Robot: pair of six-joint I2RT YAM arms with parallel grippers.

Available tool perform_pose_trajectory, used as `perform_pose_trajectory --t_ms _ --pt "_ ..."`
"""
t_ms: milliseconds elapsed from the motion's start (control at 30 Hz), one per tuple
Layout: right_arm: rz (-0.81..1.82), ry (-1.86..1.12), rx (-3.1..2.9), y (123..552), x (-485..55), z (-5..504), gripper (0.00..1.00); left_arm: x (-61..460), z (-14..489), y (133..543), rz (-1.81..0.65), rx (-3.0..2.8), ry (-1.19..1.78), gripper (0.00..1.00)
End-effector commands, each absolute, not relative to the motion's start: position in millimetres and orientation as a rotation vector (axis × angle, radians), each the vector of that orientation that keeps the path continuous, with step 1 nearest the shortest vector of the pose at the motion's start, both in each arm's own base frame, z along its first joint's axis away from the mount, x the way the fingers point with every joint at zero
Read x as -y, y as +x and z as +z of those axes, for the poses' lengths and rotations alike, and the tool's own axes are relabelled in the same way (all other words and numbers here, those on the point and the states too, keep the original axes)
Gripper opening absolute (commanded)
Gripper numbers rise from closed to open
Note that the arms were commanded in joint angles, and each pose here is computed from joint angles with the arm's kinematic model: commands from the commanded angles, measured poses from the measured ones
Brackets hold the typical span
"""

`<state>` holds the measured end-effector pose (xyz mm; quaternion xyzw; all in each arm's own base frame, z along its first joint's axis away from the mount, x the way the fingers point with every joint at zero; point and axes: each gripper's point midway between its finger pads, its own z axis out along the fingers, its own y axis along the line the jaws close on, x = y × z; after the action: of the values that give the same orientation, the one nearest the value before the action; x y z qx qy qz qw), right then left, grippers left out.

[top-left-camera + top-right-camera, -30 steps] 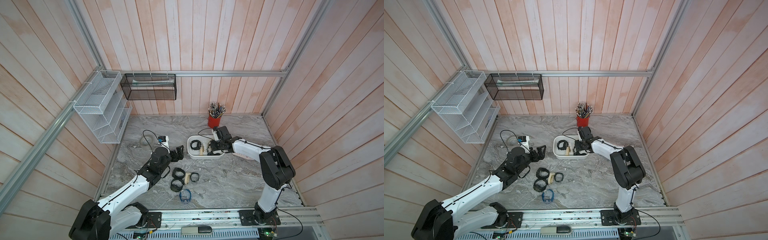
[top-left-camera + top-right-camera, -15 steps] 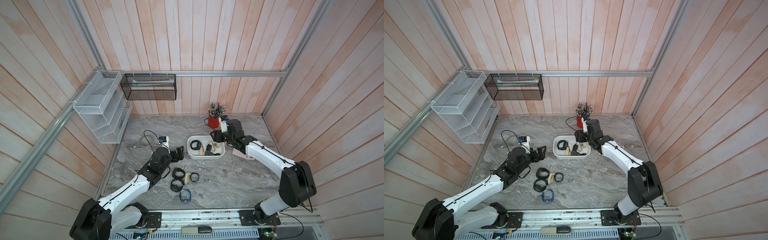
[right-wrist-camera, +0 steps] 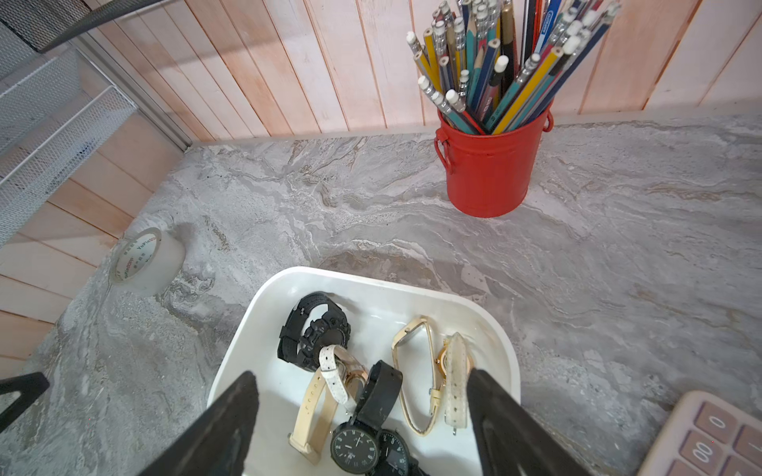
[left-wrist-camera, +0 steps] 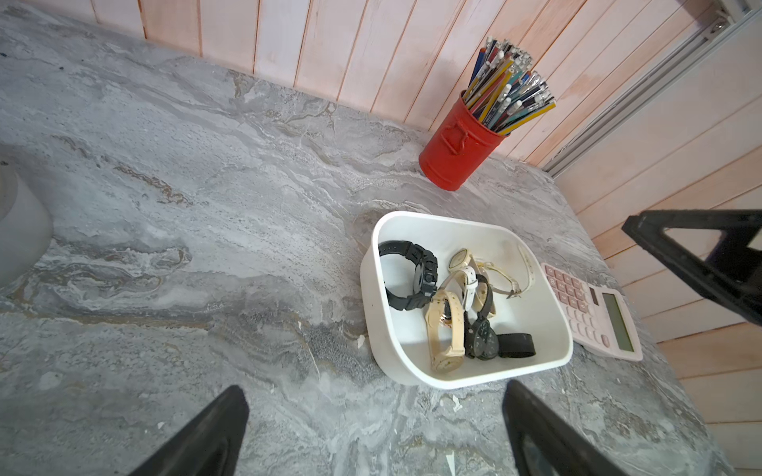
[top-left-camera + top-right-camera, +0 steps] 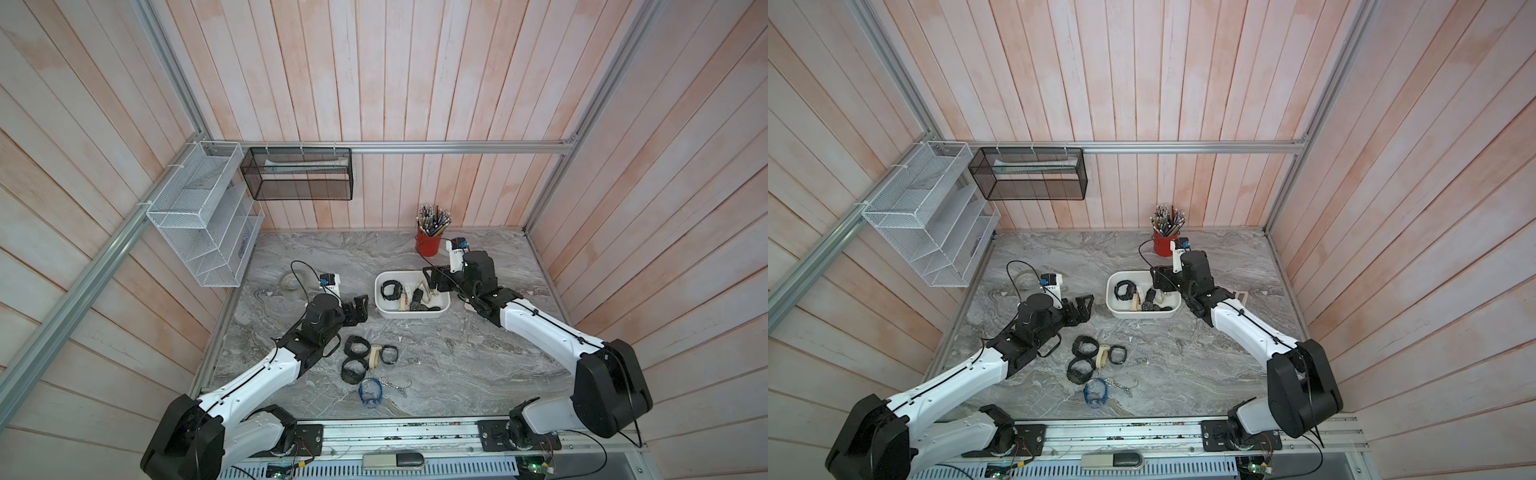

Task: Put the watch into the storage box
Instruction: Place the watch in the storage box, then pick up the watch at the center of the board.

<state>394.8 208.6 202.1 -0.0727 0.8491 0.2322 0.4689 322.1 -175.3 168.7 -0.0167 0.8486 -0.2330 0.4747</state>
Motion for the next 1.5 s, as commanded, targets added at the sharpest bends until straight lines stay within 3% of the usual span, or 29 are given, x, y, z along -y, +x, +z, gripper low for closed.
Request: perform_pose_trajectory --t_ms 0,267,600,833,1467 --pt "0.567 -0.139 -2.060 397.1 -203.9 204.5 0.82 175.0 166.8 314.6 -0.566 -2.150 -0.026 0.91" --pt "0.550 -0.136 -2.076 399.0 -202.4 198.5 0.81 184.8 147.6 287.0 -0.542 -2.358 0.089 0.72" --pt "0.561 -0.138 -2.083 396.1 -203.1 194.4 0.81 200.4 109.2 237.3 -0.264 -2.599 0.320 0.53" --pt "0.563 -0.139 -2.086 395.7 -203.2 193.4 0.82 196.0 101.3 228.2 -0.206 -2.648 0.344 0.50" --pt "0.554 -0.125 -2.099 395.0 -200.9 188.3 0.81 240.4 87.9 207.7 -0.439 -2.681 0.416 0.34"
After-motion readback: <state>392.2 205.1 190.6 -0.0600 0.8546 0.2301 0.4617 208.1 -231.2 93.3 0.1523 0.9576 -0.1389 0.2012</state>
